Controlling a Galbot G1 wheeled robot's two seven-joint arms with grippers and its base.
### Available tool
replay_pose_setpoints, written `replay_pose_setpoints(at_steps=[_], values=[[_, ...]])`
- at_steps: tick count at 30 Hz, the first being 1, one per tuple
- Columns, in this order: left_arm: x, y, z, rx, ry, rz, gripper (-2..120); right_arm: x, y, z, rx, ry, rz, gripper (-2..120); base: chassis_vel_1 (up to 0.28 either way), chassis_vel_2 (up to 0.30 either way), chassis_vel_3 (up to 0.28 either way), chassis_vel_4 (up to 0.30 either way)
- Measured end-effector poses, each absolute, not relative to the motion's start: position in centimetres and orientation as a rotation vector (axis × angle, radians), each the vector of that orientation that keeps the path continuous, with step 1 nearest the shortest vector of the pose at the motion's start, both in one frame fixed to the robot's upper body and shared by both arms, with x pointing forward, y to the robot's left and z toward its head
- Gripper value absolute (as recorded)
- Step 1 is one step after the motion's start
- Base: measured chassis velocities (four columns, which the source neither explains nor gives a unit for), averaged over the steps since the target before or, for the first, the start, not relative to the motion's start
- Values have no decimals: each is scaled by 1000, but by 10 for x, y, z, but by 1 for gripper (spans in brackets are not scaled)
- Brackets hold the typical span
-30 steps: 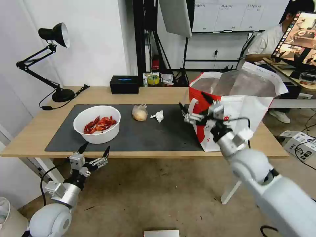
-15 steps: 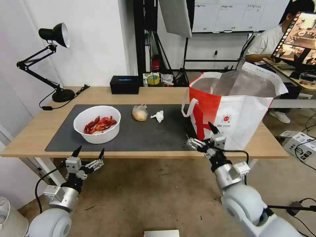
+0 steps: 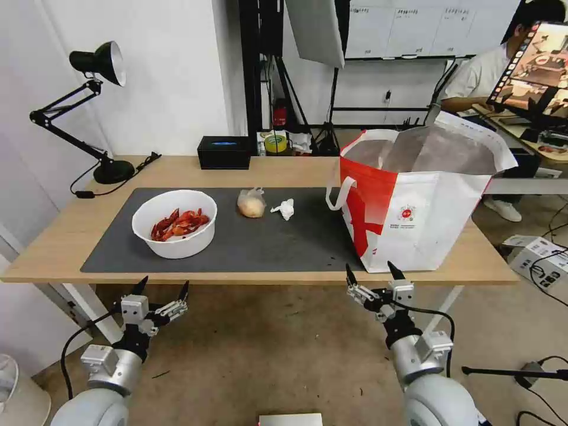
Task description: Pick up the trash from the table and place it into the takeout bag.
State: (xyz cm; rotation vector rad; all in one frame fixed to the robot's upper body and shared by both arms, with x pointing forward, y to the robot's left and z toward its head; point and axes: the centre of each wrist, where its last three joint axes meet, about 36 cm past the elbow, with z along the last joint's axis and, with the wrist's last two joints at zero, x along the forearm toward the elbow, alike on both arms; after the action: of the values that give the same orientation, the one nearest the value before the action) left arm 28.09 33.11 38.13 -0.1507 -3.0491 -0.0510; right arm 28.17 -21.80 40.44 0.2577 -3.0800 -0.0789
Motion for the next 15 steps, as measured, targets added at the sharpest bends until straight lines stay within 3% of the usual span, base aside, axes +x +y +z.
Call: replay_pose_setpoints(at_steps=[15], values=[[280,335,377,-118,-3043,-69,100,277,-222,385,410,-3039,-84,100,0,0,0,0]])
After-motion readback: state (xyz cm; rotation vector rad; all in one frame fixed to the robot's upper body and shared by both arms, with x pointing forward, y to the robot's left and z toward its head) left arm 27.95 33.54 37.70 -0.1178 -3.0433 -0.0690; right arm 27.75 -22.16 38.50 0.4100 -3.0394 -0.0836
